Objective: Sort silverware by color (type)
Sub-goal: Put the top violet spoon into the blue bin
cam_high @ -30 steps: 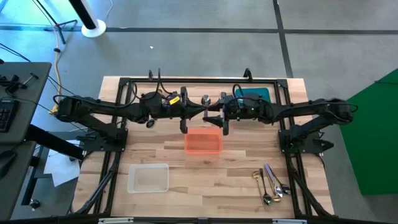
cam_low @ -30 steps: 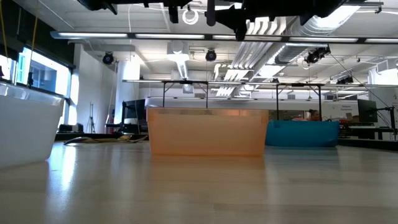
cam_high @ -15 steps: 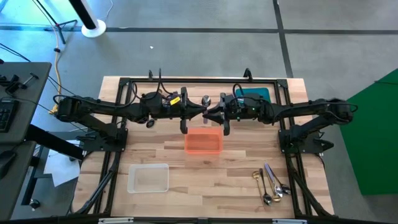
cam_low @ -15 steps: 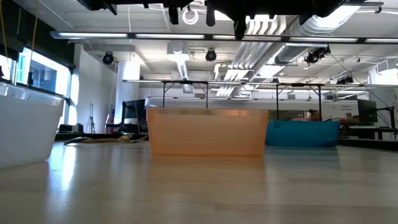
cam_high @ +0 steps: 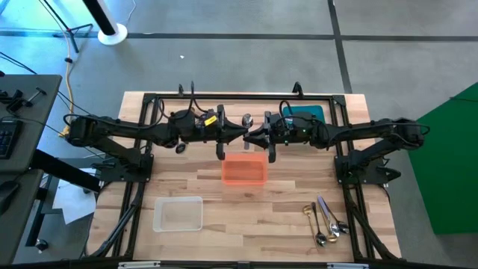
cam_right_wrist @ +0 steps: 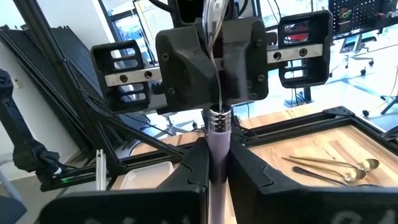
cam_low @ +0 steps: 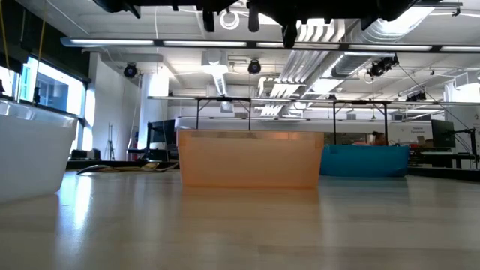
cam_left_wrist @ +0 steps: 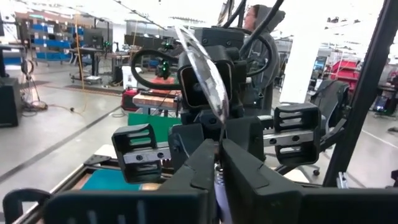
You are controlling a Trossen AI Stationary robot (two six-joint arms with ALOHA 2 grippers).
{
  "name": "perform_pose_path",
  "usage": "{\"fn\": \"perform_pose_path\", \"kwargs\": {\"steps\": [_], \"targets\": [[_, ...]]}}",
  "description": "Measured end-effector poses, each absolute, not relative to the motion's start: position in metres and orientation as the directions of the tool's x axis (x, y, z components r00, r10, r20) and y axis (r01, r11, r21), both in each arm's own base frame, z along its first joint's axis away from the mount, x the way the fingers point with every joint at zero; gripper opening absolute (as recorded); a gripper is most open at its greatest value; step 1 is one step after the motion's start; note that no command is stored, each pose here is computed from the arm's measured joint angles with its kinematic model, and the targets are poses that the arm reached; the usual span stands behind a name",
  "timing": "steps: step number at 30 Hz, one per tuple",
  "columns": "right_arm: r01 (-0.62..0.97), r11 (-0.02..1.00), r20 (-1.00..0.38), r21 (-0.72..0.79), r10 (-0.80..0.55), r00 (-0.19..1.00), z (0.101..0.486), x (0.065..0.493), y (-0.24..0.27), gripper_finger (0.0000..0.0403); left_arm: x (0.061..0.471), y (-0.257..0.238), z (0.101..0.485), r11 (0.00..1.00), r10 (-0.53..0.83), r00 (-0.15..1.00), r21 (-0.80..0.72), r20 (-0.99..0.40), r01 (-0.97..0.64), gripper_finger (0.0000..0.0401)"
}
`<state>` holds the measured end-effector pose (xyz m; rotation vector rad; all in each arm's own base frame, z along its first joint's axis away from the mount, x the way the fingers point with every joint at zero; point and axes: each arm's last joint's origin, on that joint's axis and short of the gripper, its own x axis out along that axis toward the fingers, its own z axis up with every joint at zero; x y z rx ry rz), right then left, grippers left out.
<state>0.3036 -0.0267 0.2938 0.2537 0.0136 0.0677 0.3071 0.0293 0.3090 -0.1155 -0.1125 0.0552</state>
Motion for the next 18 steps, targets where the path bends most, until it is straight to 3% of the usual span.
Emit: {"fn": "perform_pose_path", "kwargs": {"steps": [4,10,18], "targets": [[-0.065,0.975,-0.006,0.212,0.068,0.998,0.298,0.299,-0.027,0.0018,0.301,0.028,0.312,0.990,0.053,0.996,-0.134,0.077,-0.042,0.0076],[-0.044,0.988,-0.072,0.146,0.055,0.996,0.312,0.274,-0.028,0.0018,0.271,0.025,0.320,0.988,0.024,0.996,-0.150,-0.082,-0.036,0.0138],[0.026,0.997,-0.129,0.073,-0.016,0.991,0.336,0.224,-0.027,0.0018,0.229,0.024,0.326,0.982,0.091,0.993,-0.157,-0.078,-0.102,0.0156]]}}
